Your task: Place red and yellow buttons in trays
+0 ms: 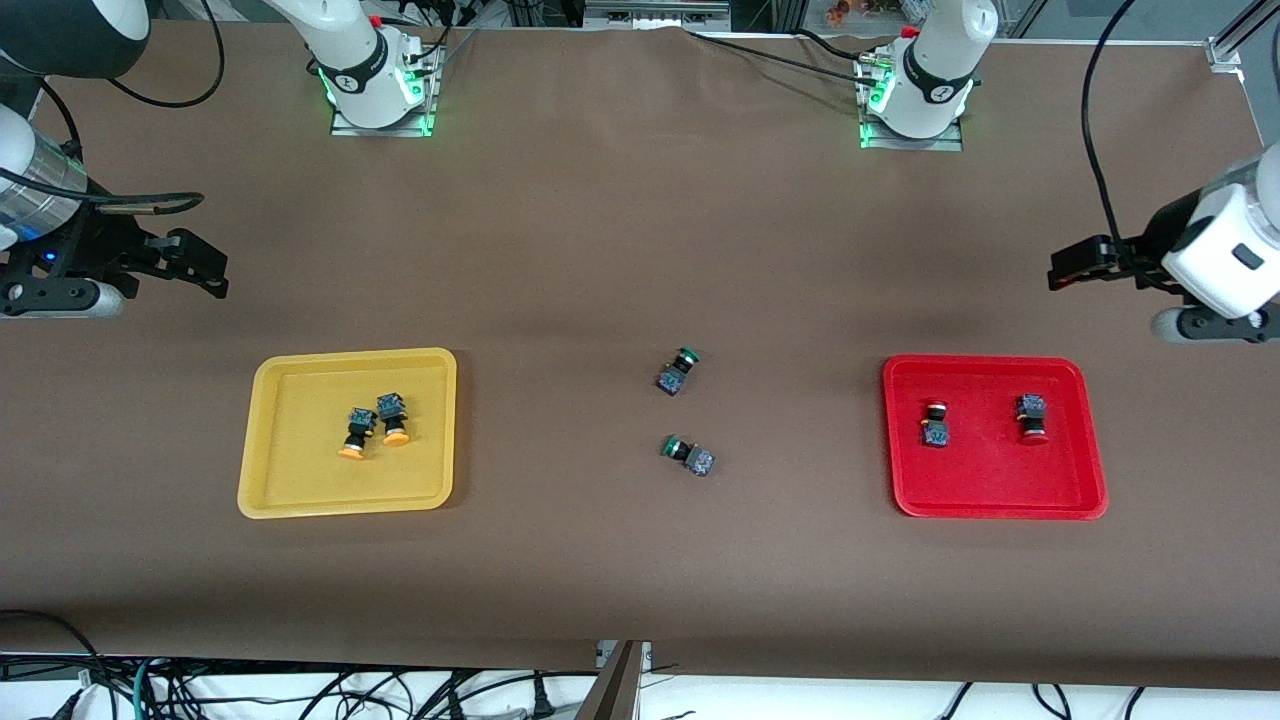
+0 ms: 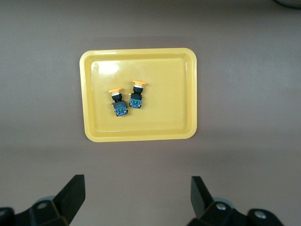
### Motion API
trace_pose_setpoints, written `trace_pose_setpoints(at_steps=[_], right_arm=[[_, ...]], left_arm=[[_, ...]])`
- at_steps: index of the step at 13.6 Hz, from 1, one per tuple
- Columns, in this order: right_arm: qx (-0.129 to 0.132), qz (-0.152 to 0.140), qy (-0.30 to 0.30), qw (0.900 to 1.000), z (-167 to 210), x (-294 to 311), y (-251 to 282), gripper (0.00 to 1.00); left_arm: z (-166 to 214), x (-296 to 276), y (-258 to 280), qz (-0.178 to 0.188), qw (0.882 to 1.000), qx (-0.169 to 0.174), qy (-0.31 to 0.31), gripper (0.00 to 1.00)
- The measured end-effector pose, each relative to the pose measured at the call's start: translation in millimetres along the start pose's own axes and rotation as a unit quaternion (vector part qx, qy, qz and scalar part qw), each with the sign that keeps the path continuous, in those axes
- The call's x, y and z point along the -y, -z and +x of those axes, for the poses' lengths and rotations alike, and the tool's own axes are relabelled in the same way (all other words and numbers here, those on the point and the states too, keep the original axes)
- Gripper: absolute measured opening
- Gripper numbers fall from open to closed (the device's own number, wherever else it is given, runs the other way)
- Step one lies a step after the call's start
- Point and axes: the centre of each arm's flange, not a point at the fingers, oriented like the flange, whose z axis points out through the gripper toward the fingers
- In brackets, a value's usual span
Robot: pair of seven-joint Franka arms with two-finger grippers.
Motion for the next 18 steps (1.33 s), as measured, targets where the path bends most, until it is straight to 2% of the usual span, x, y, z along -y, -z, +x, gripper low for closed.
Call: trace_pose_setpoints(at_steps=[5, 10, 15, 18], right_arm=[[0.019, -0.005, 0.002, 1.0, 1.1, 0.5, -11.1, 1.0], [0.041, -0.021, 0.016, 0.999, -3.4, 11.9, -16.9, 1.0], [0.031, -0.023, 0.032, 0.999, -4.4, 34.6, -9.5, 1.0], [0.029, -0.002, 0.032, 0.999, -7.4, 45.1, -4.1, 1.0]], left_arm=[[-23.7, -13.5, -14.4, 0.007, 1.0, 0.006, -0.004, 1.0], [-16.7, -2.7, -23.0, 0.004, 1.0, 0.006, 0.006, 1.0], [-5.9, -5.2, -17.5, 0.002, 1.0, -0.007, 0.004, 1.0], [-1.4, -6.0, -17.1, 0.001, 1.0, -0.009, 0.004, 1.0]])
